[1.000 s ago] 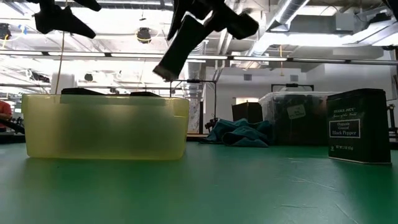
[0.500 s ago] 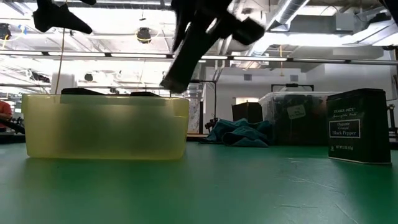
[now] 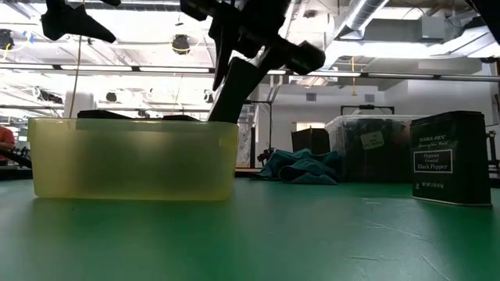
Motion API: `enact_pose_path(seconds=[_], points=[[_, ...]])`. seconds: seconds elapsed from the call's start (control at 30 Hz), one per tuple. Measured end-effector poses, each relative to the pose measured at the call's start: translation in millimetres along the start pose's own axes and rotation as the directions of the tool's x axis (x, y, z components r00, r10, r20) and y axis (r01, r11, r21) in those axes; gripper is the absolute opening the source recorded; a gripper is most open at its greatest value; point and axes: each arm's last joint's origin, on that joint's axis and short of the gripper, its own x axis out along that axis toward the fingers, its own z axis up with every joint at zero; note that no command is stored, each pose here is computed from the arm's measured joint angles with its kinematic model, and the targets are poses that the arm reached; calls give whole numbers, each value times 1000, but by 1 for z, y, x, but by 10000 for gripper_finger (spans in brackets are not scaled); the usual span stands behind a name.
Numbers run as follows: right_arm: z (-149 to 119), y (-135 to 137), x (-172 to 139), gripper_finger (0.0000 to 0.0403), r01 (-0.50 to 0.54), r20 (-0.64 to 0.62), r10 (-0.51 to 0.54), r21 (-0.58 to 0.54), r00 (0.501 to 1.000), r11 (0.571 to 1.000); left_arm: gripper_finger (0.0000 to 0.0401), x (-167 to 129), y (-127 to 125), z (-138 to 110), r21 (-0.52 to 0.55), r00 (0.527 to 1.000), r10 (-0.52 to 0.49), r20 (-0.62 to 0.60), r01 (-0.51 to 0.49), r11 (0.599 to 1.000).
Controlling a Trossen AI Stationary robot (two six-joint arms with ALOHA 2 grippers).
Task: Sort spices by type
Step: Put the right black spice can into the yellow bin, then put the black spice can into the yellow bin
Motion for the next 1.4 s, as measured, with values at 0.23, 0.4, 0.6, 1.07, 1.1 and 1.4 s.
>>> enact_pose_path(seconds=[0.23, 0.4, 0.6, 1.07, 1.1, 1.4], points=[[17, -6, 6, 165, 7, 12, -8, 73, 1000, 997, 316, 0, 0, 0, 7, 1000, 0, 0, 0, 1000], [16, -5, 13, 165, -42, -3, 42, 75, 999, 996, 316, 0, 0, 0, 7, 1000, 0, 0, 0, 1000], [16, -5, 15, 166, -42, 4, 42, 71, 999, 997, 316, 0, 0, 0, 7, 1000, 0, -1, 0, 1000], [17, -5, 15, 253, -41, 21, 40, 19, 999, 999, 316, 0, 0, 0, 7, 1000, 0, -1, 0, 1000], [18, -5, 15, 254, -40, 22, 40, 8, 999, 999, 316, 0, 0, 0, 7, 1000, -1, -2, 1, 1000], [-4, -25, -24, 255, 124, -70, -134, -131, 989, 984, 316, 0, -1, -2, -9, 996, -46, -75, 45, 999]])
